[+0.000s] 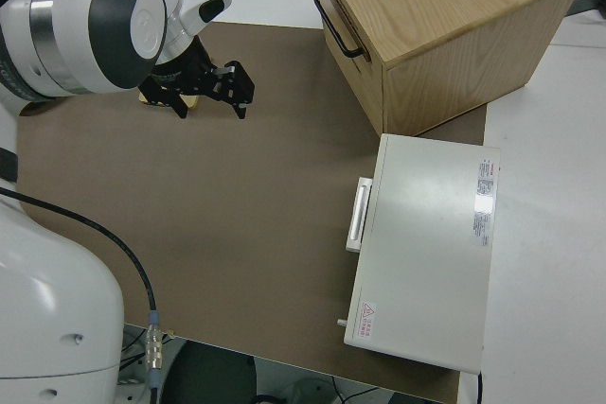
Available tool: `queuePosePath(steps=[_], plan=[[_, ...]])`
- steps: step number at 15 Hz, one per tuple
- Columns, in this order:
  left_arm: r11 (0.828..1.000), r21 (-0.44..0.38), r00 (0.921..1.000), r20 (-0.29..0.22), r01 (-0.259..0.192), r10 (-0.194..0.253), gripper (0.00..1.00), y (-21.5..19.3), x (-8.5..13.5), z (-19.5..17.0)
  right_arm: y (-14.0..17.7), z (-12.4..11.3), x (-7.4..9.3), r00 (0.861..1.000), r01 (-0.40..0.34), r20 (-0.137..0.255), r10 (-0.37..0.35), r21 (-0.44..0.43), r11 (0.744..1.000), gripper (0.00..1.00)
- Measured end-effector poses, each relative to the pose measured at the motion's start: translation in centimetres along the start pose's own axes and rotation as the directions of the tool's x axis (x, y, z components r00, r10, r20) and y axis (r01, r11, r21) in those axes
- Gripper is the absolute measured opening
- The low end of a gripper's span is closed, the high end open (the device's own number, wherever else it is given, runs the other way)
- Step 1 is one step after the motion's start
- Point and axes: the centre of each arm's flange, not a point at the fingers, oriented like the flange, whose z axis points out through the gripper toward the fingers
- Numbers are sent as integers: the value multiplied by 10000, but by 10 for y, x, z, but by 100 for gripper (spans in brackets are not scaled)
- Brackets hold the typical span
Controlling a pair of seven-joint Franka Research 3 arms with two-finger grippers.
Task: Pick gray plate from low plate rack and place it on table with left arm
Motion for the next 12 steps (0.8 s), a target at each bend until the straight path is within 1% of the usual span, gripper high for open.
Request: queuePosePath(steps=[6,10,12], plan=[[9986,440,9994,184,-285,277,100,3,-5,42,0,0,0,10000,0,0,0,0,10000,99],[9985,441,9994,104,-340,335,100,5,-9,66,0,0,0,10000,0,0,0,0,10000,99],[9986,433,9995,81,-313,310,100,4,-10,71,0,0,0,10000,0,0,0,0,10000,99]])
